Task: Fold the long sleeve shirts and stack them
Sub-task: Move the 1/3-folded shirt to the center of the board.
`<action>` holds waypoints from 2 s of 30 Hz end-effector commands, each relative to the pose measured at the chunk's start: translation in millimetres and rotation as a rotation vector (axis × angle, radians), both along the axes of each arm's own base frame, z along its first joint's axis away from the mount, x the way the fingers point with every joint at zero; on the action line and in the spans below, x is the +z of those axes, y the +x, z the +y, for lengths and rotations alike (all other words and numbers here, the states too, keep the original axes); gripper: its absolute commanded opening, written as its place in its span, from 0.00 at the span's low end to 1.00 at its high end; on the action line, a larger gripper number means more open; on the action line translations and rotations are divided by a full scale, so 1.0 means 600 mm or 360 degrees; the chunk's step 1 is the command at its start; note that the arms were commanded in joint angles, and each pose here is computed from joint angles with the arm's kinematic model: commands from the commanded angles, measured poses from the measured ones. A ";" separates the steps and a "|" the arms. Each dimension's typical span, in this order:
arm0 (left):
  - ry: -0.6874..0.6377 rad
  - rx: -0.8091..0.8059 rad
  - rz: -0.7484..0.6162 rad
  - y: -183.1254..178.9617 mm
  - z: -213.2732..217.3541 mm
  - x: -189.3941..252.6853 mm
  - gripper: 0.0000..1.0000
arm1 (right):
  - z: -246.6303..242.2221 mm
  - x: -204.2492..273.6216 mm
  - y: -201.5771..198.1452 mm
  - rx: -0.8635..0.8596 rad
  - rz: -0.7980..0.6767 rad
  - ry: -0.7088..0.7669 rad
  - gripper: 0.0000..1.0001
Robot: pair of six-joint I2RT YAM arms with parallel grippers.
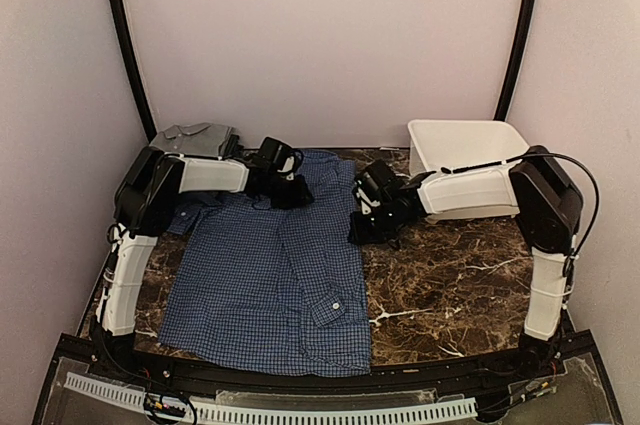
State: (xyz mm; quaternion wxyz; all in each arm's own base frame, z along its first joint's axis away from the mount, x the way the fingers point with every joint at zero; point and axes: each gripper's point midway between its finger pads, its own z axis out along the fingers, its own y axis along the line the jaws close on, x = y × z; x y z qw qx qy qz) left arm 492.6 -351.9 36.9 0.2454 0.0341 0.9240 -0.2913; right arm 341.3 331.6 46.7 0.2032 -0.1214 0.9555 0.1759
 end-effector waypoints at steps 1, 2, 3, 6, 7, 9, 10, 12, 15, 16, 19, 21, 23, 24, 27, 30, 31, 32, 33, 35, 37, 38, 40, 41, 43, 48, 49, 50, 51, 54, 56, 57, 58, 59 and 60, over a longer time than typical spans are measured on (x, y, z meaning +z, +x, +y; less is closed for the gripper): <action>0.0031 0.0031 0.0040 -0.007 -0.007 -0.015 0.24 | -0.011 -0.037 0.008 -0.0083 0.0011 -0.0084 0.31; 0.0032 0.0036 0.0036 -0.006 -0.007 -0.014 0.24 | -0.016 -0.041 0.007 -0.0093 0.0010 -0.0113 0.30; 0.0027 0.0037 0.0035 -0.006 -0.010 -0.013 0.24 | -0.022 -0.047 0.006 -0.0105 0.0008 -0.0143 0.30; 0.0020 0.0030 0.0027 -0.007 -0.018 -0.011 0.24 | -0.025 -0.059 0.000 -0.0097 0.0019 -0.0142 0.29; 0.0022 0.0024 0.0026 -0.009 -0.024 -0.011 0.24 | -0.023 -0.062 -0.002 -0.0087 0.0025 -0.0141 0.28; 0.0027 0.0019 0.0019 -0.012 -0.033 -0.011 0.24 | -0.022 -0.066 -0.005 -0.0078 0.0028 -0.0147 0.19; 0.0032 0.0024 0.0020 -0.013 -0.034 -0.014 0.24 | -0.023 -0.066 -0.005 -0.0079 0.0025 -0.0150 0.14; 0.0032 0.0040 0.0025 -0.014 -0.039 -0.016 0.24 | -0.029 -0.065 -0.004 -0.0091 0.0012 -0.0170 0.06; 0.0011 0.0058 0.0032 -0.014 -0.052 -0.016 0.24 | -0.049 -0.060 0.002 -0.0112 -0.0020 -0.0247 0.00; 0.0002 0.0055 0.0033 -0.015 -0.060 -0.015 0.24 | -0.057 -0.059 0.005 -0.0123 -0.0029 -0.0268 0.00; -0.0013 0.0043 0.0027 -0.016 -0.080 -0.013 0.24 | -0.088 -0.056 0.009 -0.0153 -0.0048 -0.0309 0.00; -0.0030 0.0038 0.0024 -0.017 -0.098 -0.011 0.24 | -0.108 -0.054 0.012 -0.0174 -0.0051 -0.0323 0.00; -0.0059 0.0031 0.0030 -0.019 -0.118 -0.011 0.24 | -0.130 -0.057 0.011 -0.0190 -0.0046 -0.0336 0.00; -0.0081 0.0030 0.0031 -0.018 -0.131 -0.010 0.24 | -0.139 -0.057 0.011 -0.0194 -0.0047 -0.0341 0.00; -0.0116 0.0012 0.0039 -0.017 -0.158 -0.017 0.24 | -0.164 -0.060 0.009 -0.0205 -0.0041 -0.0359 0.00; -0.0173 -0.0006 0.0020 -0.012 -0.188 -0.003 0.24 | -0.187 -0.062 0.008 -0.0219 -0.0036 -0.0376 0.00; -0.0174 -0.0012 0.0033 -0.012 -0.193 -0.013 0.25 | -0.192 -0.062 0.008 -0.0226 -0.0033 -0.0375 0.00; -0.0194 -0.0015 0.0020 -0.009 -0.200 -0.003 0.25 | -0.197 -0.061 0.008 -0.0226 -0.0034 -0.0375 0.00; -0.0200 -0.0021 0.0026 -0.008 -0.204 -0.008 0.25 | -0.200 -0.060 0.008 -0.0229 -0.0036 -0.0373 0.00; -0.0231 -0.0042 0.0013 -0.005 -0.215 -0.001 0.26 | -0.205 -0.059 0.007 -0.0232 -0.0037 -0.0370 0.00; -0.0263 -0.0059 -0.0016 0.004 -0.224 0.017 0.26 | -0.207 -0.057 0.007 -0.0234 -0.0040 -0.0368 0.00; -0.0267 -0.0067 -0.0017 0.004 -0.227 0.019 0.27 | -0.210 -0.057 0.007 -0.0236 -0.0040 -0.0369 0.00; -0.0267 -0.0071 -0.0039 0.009 -0.228 0.028 0.27 | -0.211 -0.054 0.007 -0.0236 -0.0044 -0.0366 0.00; -0.0265 -0.0077 -0.0063 0.011 -0.228 0.041 0.29 | -0.210 -0.051 0.008 -0.0235 -0.0050 -0.0362 0.00; -0.0255 -0.0075 -0.0117 0.019 -0.219 0.070 0.35 | -0.207 -0.040 0.011 -0.0228 -0.0067 -0.0341 0.06; -0.0248 -0.0063 -0.0244 0.039 -0.174 0.176 0.54 | -0.194 0.005 0.022 -0.0216 -0.0140 -0.0264 0.32; -0.0214 -0.0065 -0.0242 0.041 -0.160 0.178 0.56 | -0.192 0.013 0.023 -0.0212 -0.0150 -0.0254 0.38; -0.0221 -0.0061 -0.0276 0.040 -0.152 0.208 0.60 | -0.189 0.024 0.025 -0.0205 -0.0169 -0.0238 0.42; -0.0182 -0.0063 -0.0262 0.036 -0.139 0.207 0.61 | -0.186 0.033 0.028 -0.0201 -0.0184 -0.0228 0.44; -0.0120 -0.0004 -0.0314 0.026 -0.095 0.259 0.65 | -0.179 0.063 0.032 -0.0181 -0.0239 -0.0204 0.48; -0.0069 0.0057 -0.0303 0.010 -0.060 0.270 0.65 | -0.173 0.079 0.033 -0.0168 -0.0274 -0.0187 0.49; -0.0016 0.0103 -0.0230 0.002 -0.033 0.238 0.65 | -0.169 0.091 0.034 -0.0160 -0.0294 -0.0169 0.49; -0.0033 0.0163 -0.0268 0.000 -0.003 0.274 0.65 | -0.164 0.100 0.034 -0.0149 -0.0313 -0.0152 0.50; 0.0011 0.0207 -0.0191 -0.014 0.022 0.238 0.65 | -0.160 0.107 0.033 -0.0140 -0.0327 -0.0136 0.50; 0.0045 0.0270 -0.0165 -0.030 0.063 0.232 0.64 | -0.156 0.115 0.032 -0.0131 -0.0342 -0.0118 0.51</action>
